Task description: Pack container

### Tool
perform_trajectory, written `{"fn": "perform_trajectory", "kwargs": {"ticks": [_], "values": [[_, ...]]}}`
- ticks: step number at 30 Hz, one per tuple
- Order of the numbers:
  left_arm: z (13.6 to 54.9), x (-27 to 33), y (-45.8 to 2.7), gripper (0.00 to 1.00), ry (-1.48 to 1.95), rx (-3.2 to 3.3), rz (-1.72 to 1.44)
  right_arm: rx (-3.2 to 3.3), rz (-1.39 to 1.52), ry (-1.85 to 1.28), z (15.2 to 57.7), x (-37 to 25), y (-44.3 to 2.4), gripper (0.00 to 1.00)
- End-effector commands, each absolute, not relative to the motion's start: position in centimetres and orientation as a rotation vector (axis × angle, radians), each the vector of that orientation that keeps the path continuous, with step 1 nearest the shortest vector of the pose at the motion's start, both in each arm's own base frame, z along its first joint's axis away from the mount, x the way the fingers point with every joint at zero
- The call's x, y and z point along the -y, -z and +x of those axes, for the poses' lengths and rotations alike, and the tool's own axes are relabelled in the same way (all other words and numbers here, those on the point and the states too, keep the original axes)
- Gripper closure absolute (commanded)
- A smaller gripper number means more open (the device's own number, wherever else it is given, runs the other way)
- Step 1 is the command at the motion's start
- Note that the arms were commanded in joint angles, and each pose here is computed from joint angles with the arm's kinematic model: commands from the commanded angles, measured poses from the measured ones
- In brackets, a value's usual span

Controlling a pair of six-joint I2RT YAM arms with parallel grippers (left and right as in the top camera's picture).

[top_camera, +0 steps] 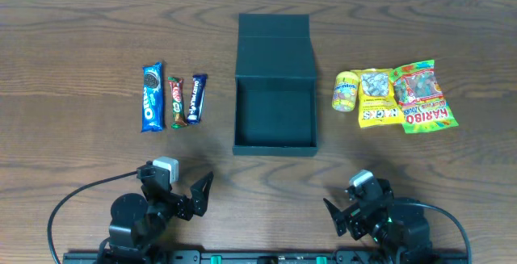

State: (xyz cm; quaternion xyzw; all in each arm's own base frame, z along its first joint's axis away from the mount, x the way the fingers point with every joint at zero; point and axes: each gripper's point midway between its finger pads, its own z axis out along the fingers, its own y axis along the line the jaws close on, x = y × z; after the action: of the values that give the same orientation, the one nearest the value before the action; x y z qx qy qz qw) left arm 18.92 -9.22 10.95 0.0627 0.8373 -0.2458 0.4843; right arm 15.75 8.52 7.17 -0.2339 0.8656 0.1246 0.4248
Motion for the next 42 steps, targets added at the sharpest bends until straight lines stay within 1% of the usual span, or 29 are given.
{"fn": "perform_trajectory", "kwargs": {"ticks": [1,21,26,36,38,42], "values": [[18.9,9.4,-10.4,0.05,0.613,-2.045,0.157,-2.164,-0.589,-0.303,15.8,-8.4,-6.9,0.01],[18.9,9.4,-10.4,0.05,0.613,-2.045,0.157,-2.164,-0.589,-0.303,15.8,-8.4,-6.9,0.01],[18.9,9.4,-10.4,0.05,0.613,-2.045,0.157,-2.164,-0.585,-0.2,16.3,-7.2,-6.8,0.01],[18.9,9.4,-10.4,0.05,0.613,-2.045,0.157,-2.159,-0.584,-0.204,16.4,-7.3,-6.9,0.01],[18.9,9.4,-10.4,0.05,0.613,-2.045,0.157,-2.124,-0.56,-0.303,16.5,-8.5,-7.9,0.01],[18.9,9.4,-10.4,0.05,0.613,-2.045,0.157,-2.009,-0.412,-0.685,16.6,-12.2,-11.9,0.01]]}}
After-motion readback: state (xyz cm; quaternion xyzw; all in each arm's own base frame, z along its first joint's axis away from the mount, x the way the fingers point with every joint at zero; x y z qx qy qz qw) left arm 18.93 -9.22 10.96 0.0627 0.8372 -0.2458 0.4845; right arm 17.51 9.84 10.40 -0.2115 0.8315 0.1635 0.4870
